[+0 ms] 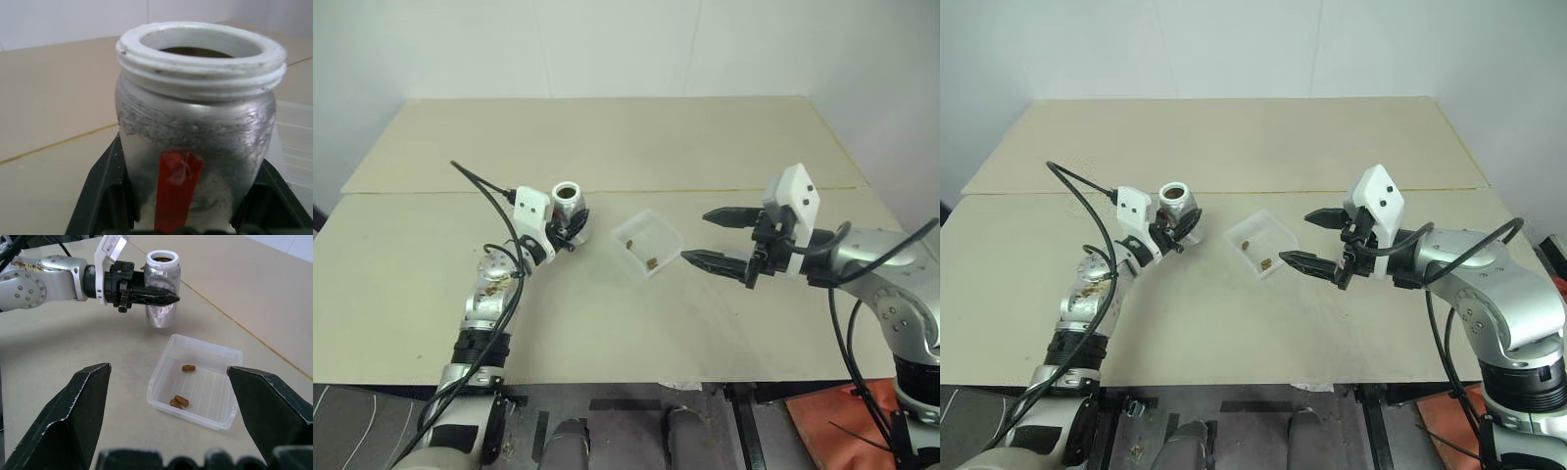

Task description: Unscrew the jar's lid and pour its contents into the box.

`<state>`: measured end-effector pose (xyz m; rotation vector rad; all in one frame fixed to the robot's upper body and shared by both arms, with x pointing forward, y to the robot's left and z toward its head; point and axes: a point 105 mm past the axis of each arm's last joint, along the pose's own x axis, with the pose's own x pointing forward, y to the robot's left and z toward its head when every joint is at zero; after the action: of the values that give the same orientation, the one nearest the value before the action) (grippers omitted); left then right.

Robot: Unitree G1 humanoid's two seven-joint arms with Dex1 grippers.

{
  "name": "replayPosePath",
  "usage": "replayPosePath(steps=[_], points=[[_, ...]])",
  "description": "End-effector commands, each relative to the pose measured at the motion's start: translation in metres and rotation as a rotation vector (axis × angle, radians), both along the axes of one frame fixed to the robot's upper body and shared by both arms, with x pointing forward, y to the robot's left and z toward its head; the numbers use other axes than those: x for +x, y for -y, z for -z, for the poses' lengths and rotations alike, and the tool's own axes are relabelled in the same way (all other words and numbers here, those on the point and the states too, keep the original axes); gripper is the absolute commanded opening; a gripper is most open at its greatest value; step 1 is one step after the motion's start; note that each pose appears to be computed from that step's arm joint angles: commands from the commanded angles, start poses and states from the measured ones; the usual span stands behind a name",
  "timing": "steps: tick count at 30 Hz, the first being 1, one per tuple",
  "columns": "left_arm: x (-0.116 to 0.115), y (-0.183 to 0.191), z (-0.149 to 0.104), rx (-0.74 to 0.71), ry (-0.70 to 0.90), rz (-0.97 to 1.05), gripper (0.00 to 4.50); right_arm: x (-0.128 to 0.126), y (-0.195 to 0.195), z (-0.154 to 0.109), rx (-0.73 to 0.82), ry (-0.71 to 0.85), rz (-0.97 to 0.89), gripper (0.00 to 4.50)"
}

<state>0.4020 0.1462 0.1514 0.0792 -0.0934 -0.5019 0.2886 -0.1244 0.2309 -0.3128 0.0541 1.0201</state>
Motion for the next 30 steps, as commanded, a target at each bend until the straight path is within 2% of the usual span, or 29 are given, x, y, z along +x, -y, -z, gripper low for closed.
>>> replayPosePath(steps=[1,2,6,7,11,15,24,27,30], points=[[-0.002,-0.002,0.002,0.014,0.005,0.009,2.68,-0.001,-0.002,-0.010,0.001,0.055,-0.007,4.50],[-0.003,-0.003,0.003,0.016,0.001,0.009,2.89,-0.001,-0.002,-0.010,-0.001,0.053,-0.007,4.50],[-0.006,-0.007,0.006,0.015,-0.022,0.019,4.25,-0.001,-0.004,-0.008,-0.003,0.049,-0.014,4.50],[-0.007,-0.008,0.006,0.015,-0.022,0.021,4.44,-0.001,-0.004,-0.008,-0.003,0.048,-0.015,4.50],[-0.020,-0.020,0.004,0.052,-0.025,0.041,4.44,-0.003,-0.005,-0.007,-0.007,0.049,-0.025,4.50],[-0.057,-0.044,-0.006,0.186,-0.045,0.167,4.44,-0.005,0.003,-0.005,-0.018,0.043,-0.010,4.50],[-0.136,-0.079,-0.068,0.250,-0.030,0.472,4.44,-0.009,0.031,0.000,-0.068,0.046,0.003,4.50],[-0.149,-0.086,-0.077,0.267,-0.034,0.486,4.44,-0.007,0.033,-0.001,-0.067,0.053,-0.005,4.50],[-0.153,-0.087,-0.075,0.264,-0.042,0.462,4.44,-0.008,0.032,-0.002,-0.063,0.056,-0.016,4.50]])
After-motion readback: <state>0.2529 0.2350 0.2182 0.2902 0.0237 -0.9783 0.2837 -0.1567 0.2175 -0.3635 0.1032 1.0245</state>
